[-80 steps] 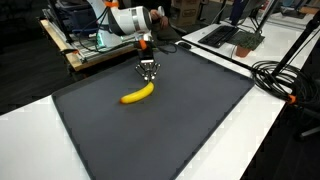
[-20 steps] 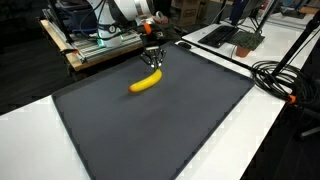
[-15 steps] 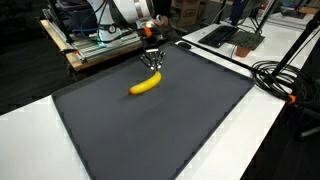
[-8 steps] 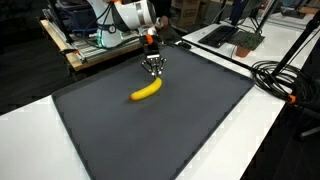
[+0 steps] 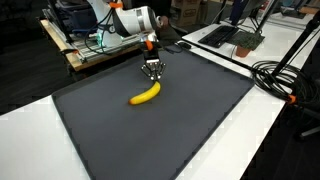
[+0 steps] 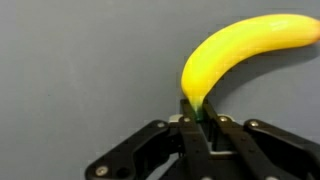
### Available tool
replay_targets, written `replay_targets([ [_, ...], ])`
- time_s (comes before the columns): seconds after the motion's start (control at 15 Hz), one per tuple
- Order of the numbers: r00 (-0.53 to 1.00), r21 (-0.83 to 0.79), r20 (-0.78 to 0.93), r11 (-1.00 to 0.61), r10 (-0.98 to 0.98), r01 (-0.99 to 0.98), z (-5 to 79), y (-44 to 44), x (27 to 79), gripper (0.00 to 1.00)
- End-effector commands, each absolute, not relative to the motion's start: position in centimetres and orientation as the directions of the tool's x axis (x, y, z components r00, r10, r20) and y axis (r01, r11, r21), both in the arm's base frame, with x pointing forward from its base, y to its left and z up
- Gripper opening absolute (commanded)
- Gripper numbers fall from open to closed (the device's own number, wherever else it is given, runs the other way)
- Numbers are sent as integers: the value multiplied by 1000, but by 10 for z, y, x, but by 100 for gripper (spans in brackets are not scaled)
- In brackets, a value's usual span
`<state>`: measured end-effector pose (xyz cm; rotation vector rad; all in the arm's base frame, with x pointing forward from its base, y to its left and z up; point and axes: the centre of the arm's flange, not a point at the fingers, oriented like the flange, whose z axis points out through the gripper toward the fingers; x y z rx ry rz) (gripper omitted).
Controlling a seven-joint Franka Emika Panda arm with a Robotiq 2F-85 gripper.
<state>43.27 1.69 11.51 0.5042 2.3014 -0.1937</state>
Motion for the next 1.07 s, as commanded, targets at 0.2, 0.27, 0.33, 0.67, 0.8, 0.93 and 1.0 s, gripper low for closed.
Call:
replay_targets([
  [0.2, -655, 13, -680, 898, 331, 440, 135, 24, 426, 66],
  [0.27, -650, 10, -681, 893, 336, 450, 144, 27, 420, 72],
  [0.33, -648, 15, -680, 890, 344, 457, 151, 30, 416, 79],
  [0.67, -605, 43, -729, 903, 321, 427, 212, 53, 369, 100],
  [0.8, -607, 62, -748, 939, 267, 337, 226, 67, 352, 100],
  [0.93, -600, 59, -778, 973, 186, 225, 239, 83, 335, 100],
  [1.0, -593, 51, -792, 983, 146, 174, 245, 90, 327, 100],
])
